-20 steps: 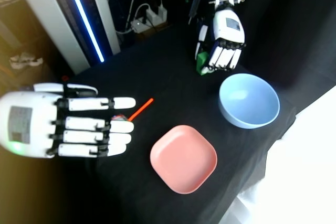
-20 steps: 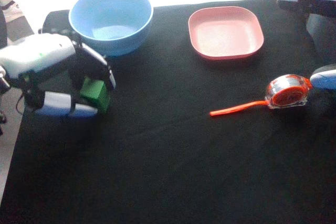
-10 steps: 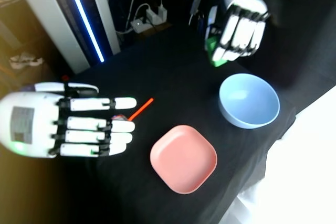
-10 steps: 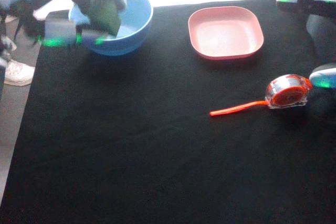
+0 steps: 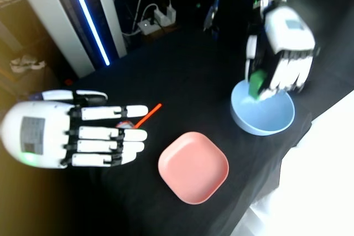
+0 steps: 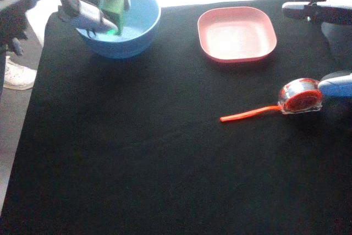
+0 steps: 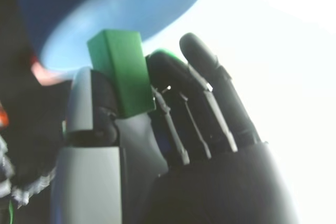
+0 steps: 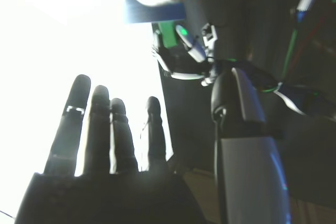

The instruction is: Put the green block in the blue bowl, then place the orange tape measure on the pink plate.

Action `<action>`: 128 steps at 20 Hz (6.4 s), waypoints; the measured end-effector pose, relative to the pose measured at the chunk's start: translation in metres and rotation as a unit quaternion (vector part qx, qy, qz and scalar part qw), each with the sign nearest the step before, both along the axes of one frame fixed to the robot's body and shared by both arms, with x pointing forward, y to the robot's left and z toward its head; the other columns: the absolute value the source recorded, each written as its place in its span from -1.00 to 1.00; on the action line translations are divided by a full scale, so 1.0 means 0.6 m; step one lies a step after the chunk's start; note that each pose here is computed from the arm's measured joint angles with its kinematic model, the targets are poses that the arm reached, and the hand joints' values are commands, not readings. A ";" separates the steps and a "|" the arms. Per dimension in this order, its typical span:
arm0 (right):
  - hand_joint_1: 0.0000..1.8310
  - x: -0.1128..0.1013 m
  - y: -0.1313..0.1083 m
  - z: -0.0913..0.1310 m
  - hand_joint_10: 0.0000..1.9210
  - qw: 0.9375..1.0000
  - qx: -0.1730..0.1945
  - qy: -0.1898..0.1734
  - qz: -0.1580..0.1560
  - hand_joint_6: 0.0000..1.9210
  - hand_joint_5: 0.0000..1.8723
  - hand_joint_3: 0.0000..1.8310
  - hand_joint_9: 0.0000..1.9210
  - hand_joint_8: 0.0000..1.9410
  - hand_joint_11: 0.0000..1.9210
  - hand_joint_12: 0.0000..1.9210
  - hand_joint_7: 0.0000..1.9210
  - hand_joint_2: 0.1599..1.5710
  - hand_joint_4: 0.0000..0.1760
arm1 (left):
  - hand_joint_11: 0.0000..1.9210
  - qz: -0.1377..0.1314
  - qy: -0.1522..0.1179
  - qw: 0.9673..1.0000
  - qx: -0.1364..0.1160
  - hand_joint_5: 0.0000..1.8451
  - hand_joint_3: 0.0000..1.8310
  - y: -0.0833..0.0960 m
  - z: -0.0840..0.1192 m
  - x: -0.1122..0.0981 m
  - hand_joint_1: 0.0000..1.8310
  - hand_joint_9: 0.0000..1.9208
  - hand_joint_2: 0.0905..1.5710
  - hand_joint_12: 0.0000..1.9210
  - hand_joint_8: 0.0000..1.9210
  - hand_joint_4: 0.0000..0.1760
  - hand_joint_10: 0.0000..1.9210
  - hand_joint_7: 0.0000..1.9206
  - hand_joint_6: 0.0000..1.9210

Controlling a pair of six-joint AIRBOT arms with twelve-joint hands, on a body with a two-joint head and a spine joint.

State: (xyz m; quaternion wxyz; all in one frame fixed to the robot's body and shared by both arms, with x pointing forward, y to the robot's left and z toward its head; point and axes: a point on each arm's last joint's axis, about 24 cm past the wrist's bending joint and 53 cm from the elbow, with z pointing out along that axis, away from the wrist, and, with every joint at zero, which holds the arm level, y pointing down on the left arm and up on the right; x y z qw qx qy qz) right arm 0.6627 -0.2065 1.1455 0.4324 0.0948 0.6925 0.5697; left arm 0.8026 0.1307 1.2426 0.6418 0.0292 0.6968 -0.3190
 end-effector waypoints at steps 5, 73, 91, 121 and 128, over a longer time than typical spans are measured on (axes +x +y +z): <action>-0.05 -0.002 0.004 -0.003 -0.99 1.000 0.000 0.003 0.005 -1.00 -0.74 -1.00 -0.87 -1.00 -1.00 -0.24 -0.92 0.21 0.40 | -0.41 -0.008 -0.013 0.999 0.041 -0.31 -1.00 -0.028 0.013 0.010 0.24 -0.20 0.26 0.44 -0.42 -0.83 -0.29 -0.20 -0.91; 0.54 0.203 0.102 0.029 0.07 0.994 -0.080 -0.057 -0.055 -0.50 0.28 -1.00 0.13 -0.91 -0.16 0.24 0.50 0.20 -1.00 | -0.82 -0.071 0.009 0.995 -0.068 -0.79 -1.00 0.089 -0.087 -0.266 -0.18 -0.86 0.05 -0.89 -1.00 0.65 -0.99 -0.87 -1.00; -0.03 0.223 0.172 -0.030 -1.00 0.991 -0.128 -0.028 -0.039 -1.00 -0.71 -1.00 -0.84 -1.00 -1.00 -0.17 -0.88 0.02 0.47 | -0.78 -0.079 0.008 0.994 -0.078 -0.77 -1.00 0.076 -0.087 -0.264 -0.14 -0.82 0.04 -0.80 -0.99 0.57 -0.98 -0.83 -1.00; -0.14 -0.061 -0.089 0.161 -1.00 0.955 0.255 -0.129 -0.077 -1.00 -0.89 -0.98 -0.99 -1.00 -1.00 -1.00 -0.88 0.07 0.26 | -1.00 -0.033 -0.118 0.964 -0.237 -0.98 -1.00 0.177 0.011 -0.363 -0.70 -0.85 0.45 -0.64 -1.00 -0.69 -1.00 -0.89 -1.00; -0.32 -0.108 -0.022 0.183 -0.98 0.958 0.247 -0.143 0.001 -0.39 -0.79 -1.00 -0.70 -0.98 -0.99 -0.28 -0.73 0.16 -0.47 | -0.98 -0.091 -0.176 0.948 -0.250 -0.77 -1.00 0.130 0.072 -0.379 -0.84 -0.72 0.41 -0.27 -0.98 -0.21 -1.00 -0.62 -0.50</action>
